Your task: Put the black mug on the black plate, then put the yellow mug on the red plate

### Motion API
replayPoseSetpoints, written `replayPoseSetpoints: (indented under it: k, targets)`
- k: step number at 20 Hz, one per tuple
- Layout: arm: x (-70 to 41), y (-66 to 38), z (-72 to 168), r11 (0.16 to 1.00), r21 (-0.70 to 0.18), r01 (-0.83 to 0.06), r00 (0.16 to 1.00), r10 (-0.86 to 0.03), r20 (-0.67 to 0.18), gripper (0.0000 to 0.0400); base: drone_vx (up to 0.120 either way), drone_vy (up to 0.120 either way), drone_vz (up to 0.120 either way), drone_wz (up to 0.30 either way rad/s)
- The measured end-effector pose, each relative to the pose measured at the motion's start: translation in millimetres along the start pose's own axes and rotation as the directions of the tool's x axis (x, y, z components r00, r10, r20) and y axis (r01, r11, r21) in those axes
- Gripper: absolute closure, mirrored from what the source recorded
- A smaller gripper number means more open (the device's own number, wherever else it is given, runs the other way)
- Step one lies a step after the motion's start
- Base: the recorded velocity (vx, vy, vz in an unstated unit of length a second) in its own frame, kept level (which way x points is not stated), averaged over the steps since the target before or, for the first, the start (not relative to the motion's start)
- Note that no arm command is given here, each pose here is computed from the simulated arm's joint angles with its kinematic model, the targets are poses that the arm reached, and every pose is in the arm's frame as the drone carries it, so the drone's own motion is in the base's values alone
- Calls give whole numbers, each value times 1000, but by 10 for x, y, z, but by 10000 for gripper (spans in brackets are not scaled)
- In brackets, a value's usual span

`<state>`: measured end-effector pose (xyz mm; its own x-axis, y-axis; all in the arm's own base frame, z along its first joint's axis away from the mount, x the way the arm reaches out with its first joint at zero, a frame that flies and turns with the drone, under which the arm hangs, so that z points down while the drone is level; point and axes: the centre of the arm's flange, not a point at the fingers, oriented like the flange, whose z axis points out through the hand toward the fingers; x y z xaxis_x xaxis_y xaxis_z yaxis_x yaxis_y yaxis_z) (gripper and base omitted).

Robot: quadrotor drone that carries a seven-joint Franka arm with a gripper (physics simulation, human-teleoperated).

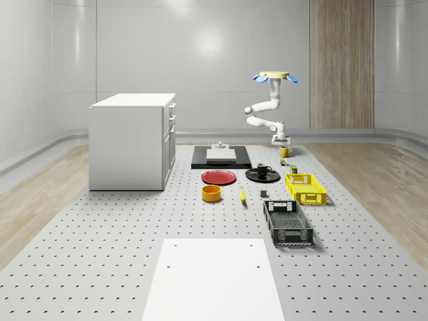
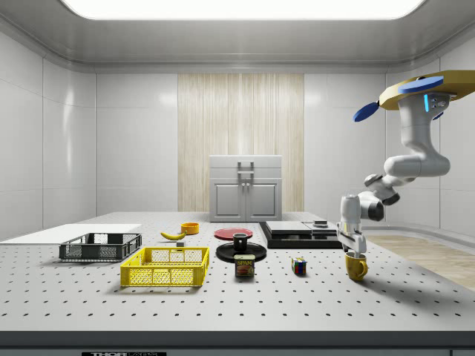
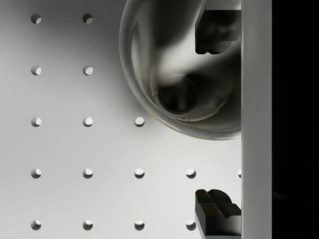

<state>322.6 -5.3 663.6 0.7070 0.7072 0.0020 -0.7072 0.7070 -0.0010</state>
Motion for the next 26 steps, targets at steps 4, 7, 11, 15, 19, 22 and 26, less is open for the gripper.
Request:
replayPoseSetpoints:
  k: [4, 7, 11, 15, 19, 22, 26]
  targets:
    - [-2, -2, 32, 1000, 0, 0, 1000, 0, 0, 0, 0, 0, 0, 0]
    - [11, 10, 43, 1000, 0, 0, 1000, 0, 0, 0, 0, 0, 0, 0]
    - [19, 18, 49, 1000, 0, 0, 1000, 0, 0, 0, 0, 0, 0, 0]
    - [22, 21, 52, 1000, 0, 0, 1000, 0, 0, 0, 0, 0, 0, 0]
    - [34, 12, 53, 1000, 0, 0, 1000, 0, 0, 0, 0, 0, 0, 0]
    - [50, -3, 53, 1000, 0, 0, 1000, 0, 0, 0, 0, 0, 0, 0]
    - [60, -13, 53, 1000, 0, 0, 1000, 0, 0, 146, 0, 0, 0, 0]
